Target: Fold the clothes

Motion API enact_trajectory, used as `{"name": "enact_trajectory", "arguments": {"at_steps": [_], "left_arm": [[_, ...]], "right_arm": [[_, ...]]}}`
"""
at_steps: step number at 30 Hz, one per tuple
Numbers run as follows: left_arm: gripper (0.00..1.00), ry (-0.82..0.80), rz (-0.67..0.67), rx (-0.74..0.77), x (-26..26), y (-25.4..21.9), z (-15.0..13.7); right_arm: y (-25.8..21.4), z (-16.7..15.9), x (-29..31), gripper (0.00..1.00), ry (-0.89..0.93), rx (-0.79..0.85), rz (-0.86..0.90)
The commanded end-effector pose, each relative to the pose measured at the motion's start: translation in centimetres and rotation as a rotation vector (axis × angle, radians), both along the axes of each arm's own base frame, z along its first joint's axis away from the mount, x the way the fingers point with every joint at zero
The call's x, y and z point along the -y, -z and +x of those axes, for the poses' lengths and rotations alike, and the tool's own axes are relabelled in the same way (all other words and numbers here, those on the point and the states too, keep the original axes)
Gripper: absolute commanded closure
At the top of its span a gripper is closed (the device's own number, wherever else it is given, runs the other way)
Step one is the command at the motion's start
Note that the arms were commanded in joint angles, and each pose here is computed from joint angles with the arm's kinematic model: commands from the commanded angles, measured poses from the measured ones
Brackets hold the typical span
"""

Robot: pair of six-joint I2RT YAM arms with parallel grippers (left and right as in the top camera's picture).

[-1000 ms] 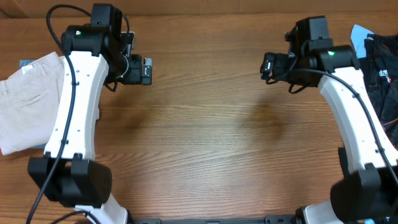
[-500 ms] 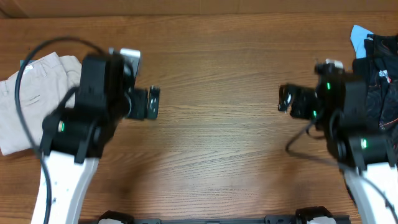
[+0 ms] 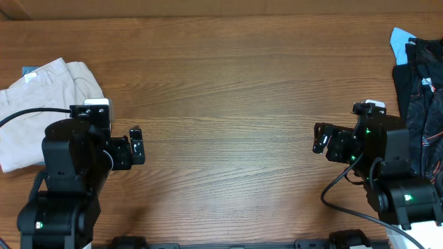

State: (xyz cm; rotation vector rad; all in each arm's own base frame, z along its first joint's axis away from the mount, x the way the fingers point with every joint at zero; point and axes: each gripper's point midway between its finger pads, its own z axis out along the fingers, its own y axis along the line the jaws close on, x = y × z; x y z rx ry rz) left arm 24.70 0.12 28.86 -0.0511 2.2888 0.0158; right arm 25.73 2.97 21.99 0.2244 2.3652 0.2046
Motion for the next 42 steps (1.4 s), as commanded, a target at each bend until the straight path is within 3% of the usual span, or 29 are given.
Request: {"name": "enact_trajectory", "arguments": {"at_steps": [1,10,14,22,26,30,35,42], "left_arm": [[0.0,-0.004,0.02,-0.032,-0.3,0.9,0.3],[0.0,-0.004,0.021,-0.089,-0.3,2.2,1.3],[0.0,-0.003,0.022,-0.127,-0.3,3.1,1.8],[0.0,-0.002,0.024,-0.215,-0.3,5.4,3.0],[0.0,-0.002,0.026,-0.275,-0.3,6.9,3.7],[0.0,-0.001,0.028,-0.334,-0.2,8.5,4.3],[0.0,0.0,0.03,-0.412,-0.2,10.6,4.9],[0.0,0.0,0.032,-0.504,-0.2,13.2,5.4]], "right_arm": [[0.8,0.3,0.2,0.0,0.013,-0.028,-0.01],[4.1,1.3,0.1,0.0,0.013,-0.159,-0.026],[3.5,1.1,0.1,0.0,0.012,-0.133,-0.022],[-1.1,-2.5,0.9,0.0,0.024,0.053,-0.022],[-2.1,-3.7,1.8,0.0,0.059,0.242,-0.027],[-1.1,-3.3,1.5,0.0,0.054,0.424,0.006],[-0.4,-2.6,-0.5,0.0,-0.091,0.656,-0.007],[-0.4,-2.3,-0.9,0.0,-0.128,0.853,-0.048]]}}
